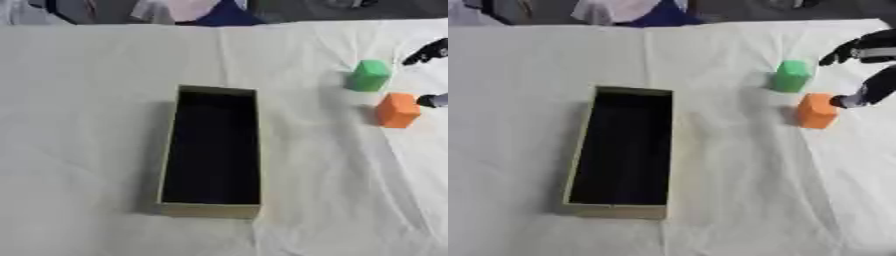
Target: Pick up objects on the table and place them in the box.
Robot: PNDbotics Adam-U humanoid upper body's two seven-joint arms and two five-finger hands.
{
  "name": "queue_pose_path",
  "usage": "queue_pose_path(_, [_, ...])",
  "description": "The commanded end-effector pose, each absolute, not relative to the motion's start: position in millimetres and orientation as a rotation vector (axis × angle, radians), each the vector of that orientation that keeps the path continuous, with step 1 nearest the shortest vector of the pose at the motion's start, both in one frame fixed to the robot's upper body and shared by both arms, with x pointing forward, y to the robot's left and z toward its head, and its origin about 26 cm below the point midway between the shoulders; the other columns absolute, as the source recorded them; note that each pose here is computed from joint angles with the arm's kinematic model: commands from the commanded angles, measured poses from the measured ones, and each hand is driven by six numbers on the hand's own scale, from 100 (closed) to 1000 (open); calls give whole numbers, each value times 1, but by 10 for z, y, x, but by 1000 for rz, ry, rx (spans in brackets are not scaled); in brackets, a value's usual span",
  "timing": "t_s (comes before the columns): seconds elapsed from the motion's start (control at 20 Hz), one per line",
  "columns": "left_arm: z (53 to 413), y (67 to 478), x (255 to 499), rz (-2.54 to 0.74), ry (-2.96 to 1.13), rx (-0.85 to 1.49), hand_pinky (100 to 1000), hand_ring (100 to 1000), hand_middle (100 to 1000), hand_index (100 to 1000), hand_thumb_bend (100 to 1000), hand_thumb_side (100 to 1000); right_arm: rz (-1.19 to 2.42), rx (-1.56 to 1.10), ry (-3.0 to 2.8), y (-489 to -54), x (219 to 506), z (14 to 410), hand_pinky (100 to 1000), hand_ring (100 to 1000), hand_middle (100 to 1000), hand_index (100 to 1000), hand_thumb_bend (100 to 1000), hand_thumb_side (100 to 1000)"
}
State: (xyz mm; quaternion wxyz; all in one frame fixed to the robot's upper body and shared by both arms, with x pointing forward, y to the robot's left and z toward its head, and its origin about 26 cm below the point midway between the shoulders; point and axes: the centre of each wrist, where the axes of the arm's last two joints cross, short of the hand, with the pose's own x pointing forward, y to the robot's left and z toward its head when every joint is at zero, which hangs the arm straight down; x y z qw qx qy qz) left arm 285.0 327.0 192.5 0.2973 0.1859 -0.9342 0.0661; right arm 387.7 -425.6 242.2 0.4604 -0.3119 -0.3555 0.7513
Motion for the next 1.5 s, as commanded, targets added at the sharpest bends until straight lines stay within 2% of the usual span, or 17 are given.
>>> queue_pose_path(0.05, [2018, 3265, 2830, 157, -2515, 492, 731, 806, 768, 899, 360, 961, 1847, -788, -856, -4321, 3886, 2526, 911, 922, 915, 1000, 317, 530])
queue_pose_path(0.8, [2008, 3246, 2834, 143, -2508, 479, 731, 807, 769, 899, 352, 961, 1824, -706, -845, -4326, 4068, 2290, 900, 905, 905, 1000, 302, 565])
queue_pose_path(1.5, [1994, 3258, 2826, 140, -2501, 487, 731, 808, 770, 899, 350, 962, 1794, -708, -772, -4568, 3968, 2274, 908, 918, 916, 1000, 338, 547])
